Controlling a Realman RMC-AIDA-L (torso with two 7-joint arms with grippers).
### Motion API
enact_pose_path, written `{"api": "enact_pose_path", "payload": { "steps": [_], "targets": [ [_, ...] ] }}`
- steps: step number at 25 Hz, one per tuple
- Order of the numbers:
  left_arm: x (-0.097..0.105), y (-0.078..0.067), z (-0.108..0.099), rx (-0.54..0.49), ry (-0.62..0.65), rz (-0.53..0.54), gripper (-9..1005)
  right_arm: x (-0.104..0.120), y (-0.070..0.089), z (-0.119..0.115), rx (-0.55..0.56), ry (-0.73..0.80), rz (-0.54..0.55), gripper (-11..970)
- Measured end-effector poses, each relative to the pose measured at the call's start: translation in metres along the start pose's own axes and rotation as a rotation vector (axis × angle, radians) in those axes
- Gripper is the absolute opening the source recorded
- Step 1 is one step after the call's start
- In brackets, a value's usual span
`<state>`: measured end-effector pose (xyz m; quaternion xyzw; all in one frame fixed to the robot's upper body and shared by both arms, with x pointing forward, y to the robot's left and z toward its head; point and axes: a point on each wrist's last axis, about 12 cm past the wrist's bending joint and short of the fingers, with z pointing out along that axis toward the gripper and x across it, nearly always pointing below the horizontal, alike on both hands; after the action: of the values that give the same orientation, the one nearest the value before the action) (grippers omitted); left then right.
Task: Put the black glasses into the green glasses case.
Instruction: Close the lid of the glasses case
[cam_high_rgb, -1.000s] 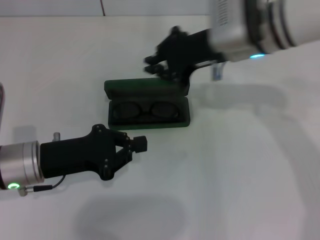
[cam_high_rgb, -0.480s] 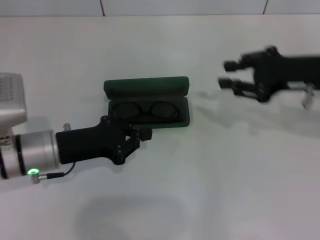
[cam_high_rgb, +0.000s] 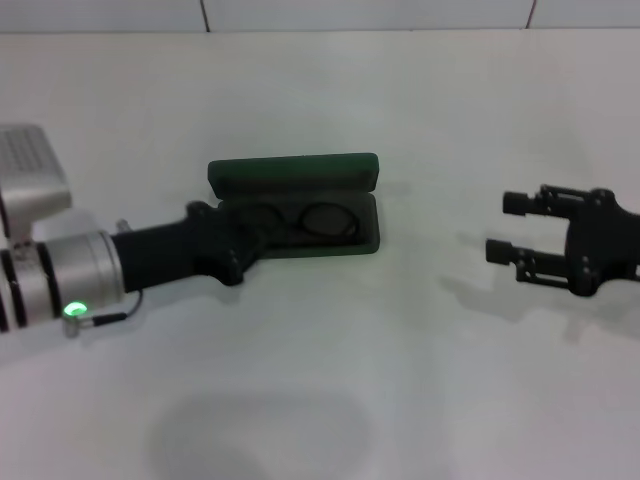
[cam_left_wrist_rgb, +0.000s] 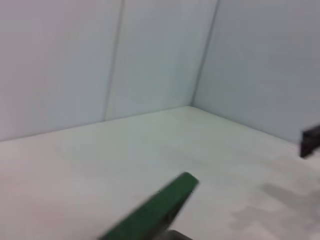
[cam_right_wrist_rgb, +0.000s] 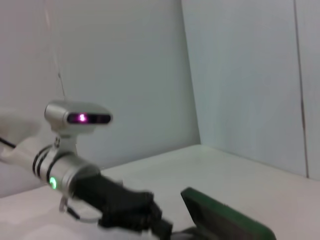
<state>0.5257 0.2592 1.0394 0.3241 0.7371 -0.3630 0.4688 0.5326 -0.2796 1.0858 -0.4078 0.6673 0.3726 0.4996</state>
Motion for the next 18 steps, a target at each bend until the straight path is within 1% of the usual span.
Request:
{"api": "enact_pose_path", "payload": {
  "steps": [3,7,10,13,18],
  "targets": [
    [-0.006,0.008,-0.011,-0.017,0.025,0.005,62,0.006,0.003,-0.004,0.007,0.009,0.001,645],
    [-0.007,0.015,-0.026,-0.032,0.099,0.031,63,0.012,0.006,-0.005,0.003,0.019,-0.001,644],
    [-0.006,0.018,-0.031,-0.036,0.14,0.045,63,0.017,0.009,-0.008,0.004,0.023,-0.002,644],
    [-0.006,0.021,-0.036,-0.044,0.146,0.046,64,0.019,0.01,-0.006,-0.001,0.027,-0.004,644],
    [-0.005,0.023,-0.036,-0.067,0.154,0.05,65,0.019,0.011,-0.004,-0.014,0.031,-0.008,644]
  ]
}}
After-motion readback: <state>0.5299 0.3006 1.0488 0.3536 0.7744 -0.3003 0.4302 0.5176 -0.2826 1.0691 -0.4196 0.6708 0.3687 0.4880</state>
